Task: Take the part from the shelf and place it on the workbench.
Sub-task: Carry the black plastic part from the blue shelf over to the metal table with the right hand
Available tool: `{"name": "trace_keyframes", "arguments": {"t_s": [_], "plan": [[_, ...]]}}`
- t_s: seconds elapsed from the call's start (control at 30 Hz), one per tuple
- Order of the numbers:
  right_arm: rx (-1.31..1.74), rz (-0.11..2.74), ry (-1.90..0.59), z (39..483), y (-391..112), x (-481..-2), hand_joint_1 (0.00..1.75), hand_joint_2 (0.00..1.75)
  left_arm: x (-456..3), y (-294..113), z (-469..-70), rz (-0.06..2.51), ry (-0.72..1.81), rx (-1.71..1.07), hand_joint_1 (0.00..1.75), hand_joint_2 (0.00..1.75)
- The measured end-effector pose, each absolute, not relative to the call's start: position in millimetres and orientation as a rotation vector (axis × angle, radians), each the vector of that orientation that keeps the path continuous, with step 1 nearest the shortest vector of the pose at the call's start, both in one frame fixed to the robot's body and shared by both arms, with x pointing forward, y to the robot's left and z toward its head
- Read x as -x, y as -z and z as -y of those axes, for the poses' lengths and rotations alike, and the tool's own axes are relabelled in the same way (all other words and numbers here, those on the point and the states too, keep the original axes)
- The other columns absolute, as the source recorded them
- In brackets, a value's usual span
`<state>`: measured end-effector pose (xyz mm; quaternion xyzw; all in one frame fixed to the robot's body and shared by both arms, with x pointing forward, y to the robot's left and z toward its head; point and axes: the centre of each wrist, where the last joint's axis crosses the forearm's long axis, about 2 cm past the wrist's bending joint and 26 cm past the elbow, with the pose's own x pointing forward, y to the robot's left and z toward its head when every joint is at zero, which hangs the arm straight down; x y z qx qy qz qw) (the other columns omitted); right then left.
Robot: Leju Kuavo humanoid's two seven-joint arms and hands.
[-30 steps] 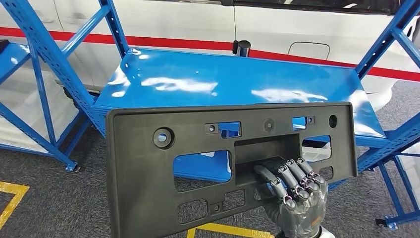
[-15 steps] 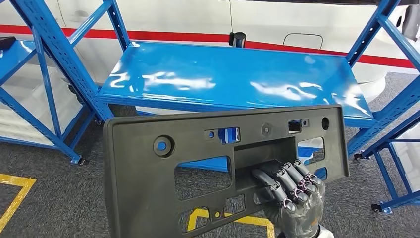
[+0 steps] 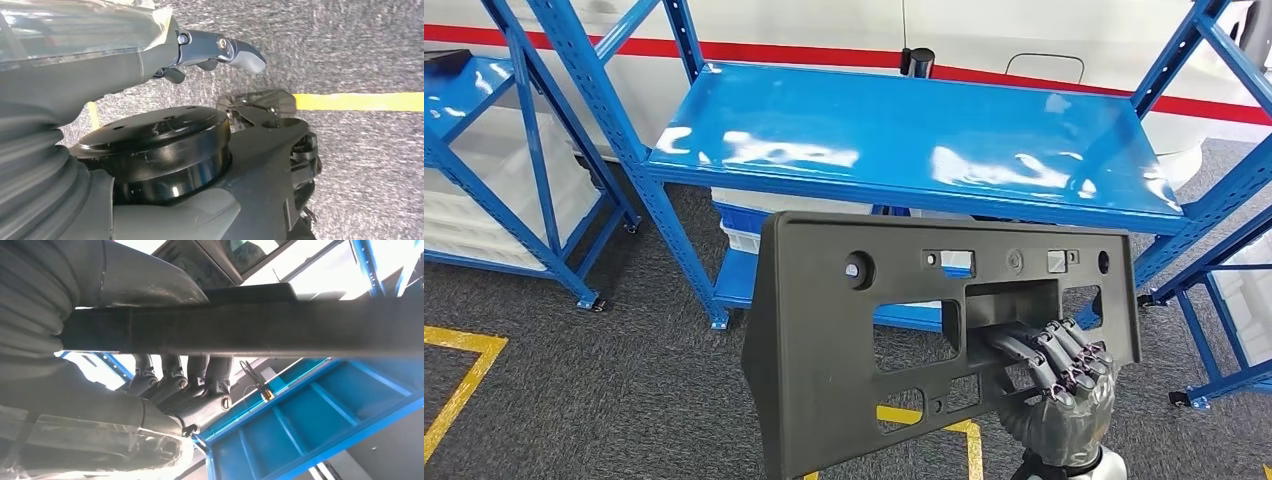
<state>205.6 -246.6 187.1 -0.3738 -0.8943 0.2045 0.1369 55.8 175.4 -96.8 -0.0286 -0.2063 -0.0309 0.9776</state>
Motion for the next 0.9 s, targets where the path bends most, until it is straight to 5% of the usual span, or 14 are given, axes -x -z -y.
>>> {"name": "trace_keyframes", "arguments": {"t_s": [0.9], "plan": [[0.907,2.622,-0.606,279.7,-188.0,-290.9,1.75,1.75,-54.5,95.9,-172.7,0.384,-0.066,-0.040,0.00,1.75]]}}
